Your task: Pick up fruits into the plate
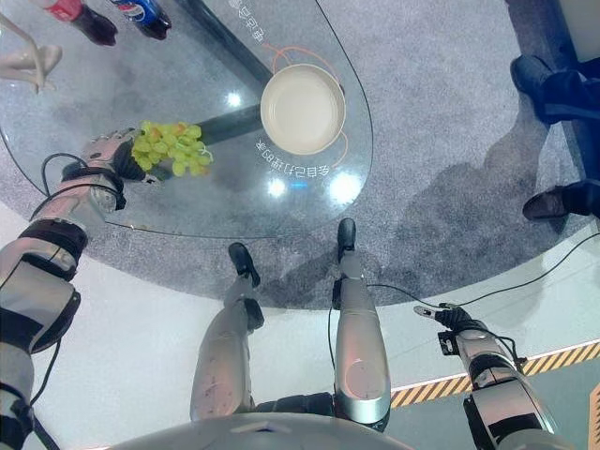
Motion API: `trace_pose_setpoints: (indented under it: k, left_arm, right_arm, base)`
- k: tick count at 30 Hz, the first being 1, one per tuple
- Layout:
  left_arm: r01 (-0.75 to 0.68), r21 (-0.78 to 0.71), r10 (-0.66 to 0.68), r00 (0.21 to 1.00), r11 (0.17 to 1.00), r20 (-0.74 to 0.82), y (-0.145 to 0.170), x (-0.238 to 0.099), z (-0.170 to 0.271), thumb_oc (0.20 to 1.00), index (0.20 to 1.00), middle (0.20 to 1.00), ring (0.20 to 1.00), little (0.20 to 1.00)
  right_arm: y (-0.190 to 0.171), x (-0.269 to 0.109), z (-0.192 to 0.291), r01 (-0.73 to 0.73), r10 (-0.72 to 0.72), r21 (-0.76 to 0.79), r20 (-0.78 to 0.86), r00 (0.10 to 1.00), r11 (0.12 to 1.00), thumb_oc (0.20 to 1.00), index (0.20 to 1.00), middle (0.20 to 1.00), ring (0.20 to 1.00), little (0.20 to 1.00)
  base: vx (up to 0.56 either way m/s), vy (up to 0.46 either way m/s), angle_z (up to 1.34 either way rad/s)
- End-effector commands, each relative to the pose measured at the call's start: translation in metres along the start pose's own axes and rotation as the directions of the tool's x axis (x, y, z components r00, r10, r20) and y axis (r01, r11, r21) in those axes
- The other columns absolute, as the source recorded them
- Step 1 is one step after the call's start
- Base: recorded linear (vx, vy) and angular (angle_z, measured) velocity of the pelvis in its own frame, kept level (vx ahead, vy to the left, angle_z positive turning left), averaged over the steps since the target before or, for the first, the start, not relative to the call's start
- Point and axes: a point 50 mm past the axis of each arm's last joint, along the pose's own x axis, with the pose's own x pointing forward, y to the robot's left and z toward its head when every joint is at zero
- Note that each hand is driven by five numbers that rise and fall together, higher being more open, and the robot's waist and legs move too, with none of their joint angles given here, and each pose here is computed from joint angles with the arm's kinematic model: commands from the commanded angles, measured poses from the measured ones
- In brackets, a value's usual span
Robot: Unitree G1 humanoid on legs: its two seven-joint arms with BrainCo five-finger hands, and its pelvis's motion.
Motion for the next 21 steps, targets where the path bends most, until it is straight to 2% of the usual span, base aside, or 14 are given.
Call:
trace_pose_setpoints:
  k: [1,7,12,14,15,17,21]
  left_arm:
    - [-0.07,0.133,0.086,0.99,0.989,-0.112,0.026,-0.004,-0.042,1.0,1.0,1.0,1.0,1.0]
    - [-0.197,0.291,0.259,0.947,0.936,-0.193,0.031,-0.01,-0.058,1.0,1.0,1.0,1.0,1.0]
    - [-0.306,0.424,0.452,0.838,0.853,-0.304,0.043,-0.02,-0.078,1.0,1.0,1.0,1.0,1.0]
    - [-0.306,0.424,0.452,0.838,0.853,-0.304,0.043,-0.02,-0.078,1.0,1.0,1.0,1.0,1.0]
    - [-0.363,0.429,0.524,0.773,0.827,-0.357,0.051,-0.024,-0.085,1.0,1.0,1.0,1.0,1.0]
    - [-0.421,0.397,0.569,0.711,0.816,-0.414,0.06,-0.027,-0.09,1.0,1.0,1.0,1.0,1.0]
    - [-0.461,0.367,0.589,0.658,0.808,-0.469,0.073,-0.029,-0.096,1.0,1.0,1.0,1.0,1.0]
  right_arm:
    - [-0.022,-0.003,-0.006,0.072,-0.072,-0.029,0.001,0.997,0.997,1.0,1.0,1.0,1.0,1.0]
    - [-0.024,-0.003,0.006,0.081,-0.079,-0.046,0.059,0.995,0.996,1.0,1.0,1.0,1.0,1.0]
    - [-0.018,-0.003,0.016,0.074,-0.07,-0.035,0.112,0.991,0.997,1.0,1.0,1.0,1.0,1.0]
    - [-0.018,-0.003,0.016,0.074,-0.07,-0.035,0.112,0.991,0.997,1.0,1.0,1.0,1.0,1.0]
    - [-0.012,-0.003,0.017,0.056,-0.051,-0.034,0.124,0.991,0.998,1.0,1.0,1.0,1.0,1.0]
    - [-0.009,-0.003,0.012,0.039,-0.033,-0.045,0.117,0.993,0.998,1.0,1.0,1.0,1.0,1.0]
    - [-0.003,-0.003,0.002,0.026,-0.02,-0.057,0.113,0.993,0.998,1.0,1.0,1.0,1.0,1.0]
  base:
    - [0.0,0.0,0.0]
    - [0.0,-0.001,0.01]
    - [-0.01,-0.024,0.02]
    - [0.0,-0.023,0.0]
    - [0.01,-0.052,-0.01]
    - [0.01,-0.041,-0.05]
    - [0.0,-0.003,-0.01]
